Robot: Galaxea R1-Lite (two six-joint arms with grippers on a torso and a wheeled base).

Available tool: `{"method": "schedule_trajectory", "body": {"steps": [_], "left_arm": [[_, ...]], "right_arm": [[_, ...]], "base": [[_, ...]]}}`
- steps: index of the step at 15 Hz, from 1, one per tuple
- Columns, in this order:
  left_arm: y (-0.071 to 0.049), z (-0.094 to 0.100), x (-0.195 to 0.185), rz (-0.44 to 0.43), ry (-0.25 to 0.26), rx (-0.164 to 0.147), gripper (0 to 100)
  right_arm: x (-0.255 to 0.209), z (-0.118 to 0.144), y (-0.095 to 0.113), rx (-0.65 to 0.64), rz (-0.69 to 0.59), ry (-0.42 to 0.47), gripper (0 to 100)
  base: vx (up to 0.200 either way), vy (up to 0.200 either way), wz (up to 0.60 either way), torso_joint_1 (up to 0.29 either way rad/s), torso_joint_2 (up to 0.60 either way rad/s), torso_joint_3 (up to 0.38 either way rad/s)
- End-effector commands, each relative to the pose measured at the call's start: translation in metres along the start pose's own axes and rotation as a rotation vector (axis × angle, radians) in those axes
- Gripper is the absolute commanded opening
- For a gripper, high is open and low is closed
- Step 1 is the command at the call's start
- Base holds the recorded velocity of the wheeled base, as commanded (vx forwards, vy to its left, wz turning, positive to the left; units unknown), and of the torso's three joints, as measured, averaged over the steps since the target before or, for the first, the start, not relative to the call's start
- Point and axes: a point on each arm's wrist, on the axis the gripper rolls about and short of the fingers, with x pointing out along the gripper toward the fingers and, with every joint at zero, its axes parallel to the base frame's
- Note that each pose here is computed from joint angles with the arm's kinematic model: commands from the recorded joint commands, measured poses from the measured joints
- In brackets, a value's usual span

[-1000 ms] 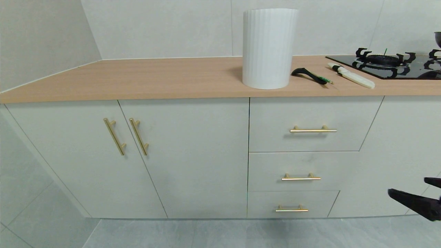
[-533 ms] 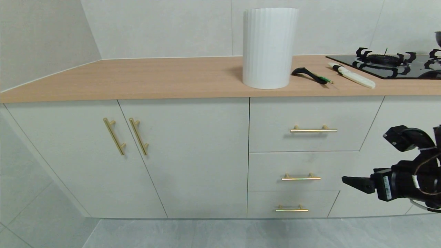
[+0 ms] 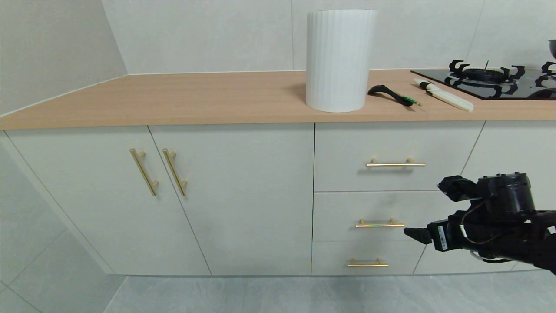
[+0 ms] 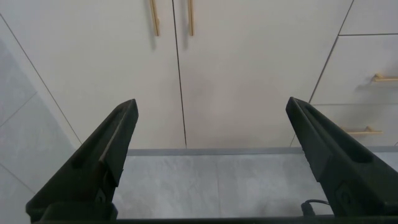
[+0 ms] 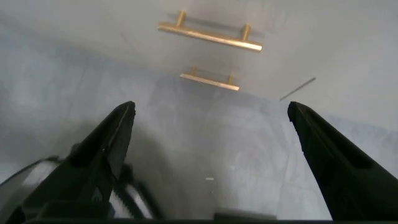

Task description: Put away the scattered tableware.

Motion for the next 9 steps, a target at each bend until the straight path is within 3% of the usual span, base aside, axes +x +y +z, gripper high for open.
{"method": "schedule_trajectory", "body": {"steps": [1,4,6,9], "left_arm": [[0.000,0.000,0.000,0.000,0.000,0.000,100],[0.000,0.000,0.000,0.000,0.001,0.000,100],[0.000,0.000,0.000,0.000,0.001,0.000,100],[0.000,0.000,0.000,0.000,0.000,0.000,100]], "right_arm": [[0.037,-0.030,0.004,-0.011,-0.018,0.085,100],[0.058,-0.037,0.004,-0.010,-0.047,0.032,100],[0.075,-0.020,0.004,0.012,-0.049,-0.004,100],[0.095,-0.010,0.003,0.028,-0.052,0.014,100]], "base": [[0.000,0.000,0.00,0.000,0.00,0.000],[0.000,0.000,0.00,0.000,0.00,0.000],[0.000,0.000,0.00,0.000,0.00,0.000],[0.000,0.000,0.00,0.000,0.00,0.000]]}}
